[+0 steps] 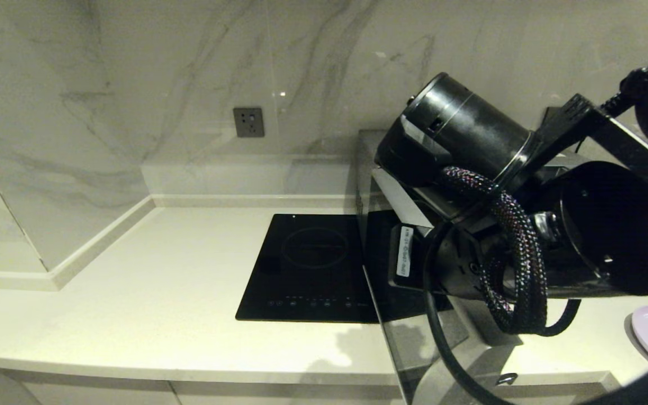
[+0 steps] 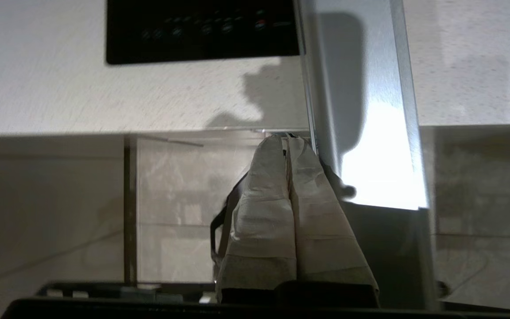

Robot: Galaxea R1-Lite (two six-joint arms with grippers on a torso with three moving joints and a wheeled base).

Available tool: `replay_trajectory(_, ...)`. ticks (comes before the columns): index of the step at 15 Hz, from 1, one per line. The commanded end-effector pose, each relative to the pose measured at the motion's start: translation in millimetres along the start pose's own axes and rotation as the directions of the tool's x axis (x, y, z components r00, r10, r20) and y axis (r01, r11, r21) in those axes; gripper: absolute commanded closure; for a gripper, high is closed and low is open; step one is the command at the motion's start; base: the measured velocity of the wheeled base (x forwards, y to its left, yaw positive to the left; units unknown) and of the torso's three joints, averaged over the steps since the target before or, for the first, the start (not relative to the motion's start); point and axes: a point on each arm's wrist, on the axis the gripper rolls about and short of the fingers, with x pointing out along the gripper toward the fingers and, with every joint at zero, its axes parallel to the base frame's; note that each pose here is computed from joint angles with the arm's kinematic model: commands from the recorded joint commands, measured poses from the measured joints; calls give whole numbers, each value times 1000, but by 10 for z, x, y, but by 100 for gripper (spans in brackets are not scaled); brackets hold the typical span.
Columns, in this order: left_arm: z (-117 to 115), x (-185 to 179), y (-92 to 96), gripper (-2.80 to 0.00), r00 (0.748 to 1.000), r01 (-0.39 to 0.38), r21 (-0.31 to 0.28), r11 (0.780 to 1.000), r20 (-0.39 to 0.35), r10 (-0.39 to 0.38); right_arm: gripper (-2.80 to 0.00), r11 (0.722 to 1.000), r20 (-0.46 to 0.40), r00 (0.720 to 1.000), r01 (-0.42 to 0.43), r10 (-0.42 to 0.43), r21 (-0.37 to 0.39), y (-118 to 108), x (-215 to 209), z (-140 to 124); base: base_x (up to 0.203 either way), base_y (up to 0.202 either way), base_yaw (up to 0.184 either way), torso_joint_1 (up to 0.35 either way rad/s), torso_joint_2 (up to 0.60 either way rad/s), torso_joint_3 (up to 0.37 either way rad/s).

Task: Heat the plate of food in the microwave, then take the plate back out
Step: Close the microwave oven

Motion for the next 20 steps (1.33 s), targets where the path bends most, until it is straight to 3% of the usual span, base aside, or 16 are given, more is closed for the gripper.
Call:
replay_trajectory(1, 0, 0, 0, 0, 1000, 0, -1, 1000, 0, 0, 0, 996, 5, 999, 48, -49, 70, -106, 60, 73, 0, 0, 0, 0, 0, 0)
replay_trajectory(7, 0, 0, 0, 0, 1000, 0, -1, 1000, 0, 0, 0, 960, 29, 985, 161, -172, 229, -430, 188, 289, 0, 0, 0, 0, 0, 0)
replay_trajectory(11, 0, 0, 0, 0, 1000, 0, -1, 1000, 0, 0, 0, 853, 46, 929, 318, -368, 414, -938, 488, 655, 0, 0, 0, 0, 0, 0)
replay_trajectory(15, 0, 0, 0, 0, 1000, 0, -1, 1000, 0, 0, 0, 754, 58, 887, 352, -457, 555, -1370, 649, 947, 0, 0, 0, 0, 0, 0)
replay_trajectory(17, 0, 0, 0, 0, 1000, 0, -1, 1000, 0, 0, 0, 726, 65, 874, 356, -481, 588, -1508, 773, 1007, 0, 0, 0, 0, 0, 0)
replay_trajectory(20, 0, 0, 0, 0, 1000, 0, -1, 1000, 0, 0, 0, 713, 129, 865, 306, -485, 630, -1660, 784, 1181, 0, 0, 0, 0, 0, 0)
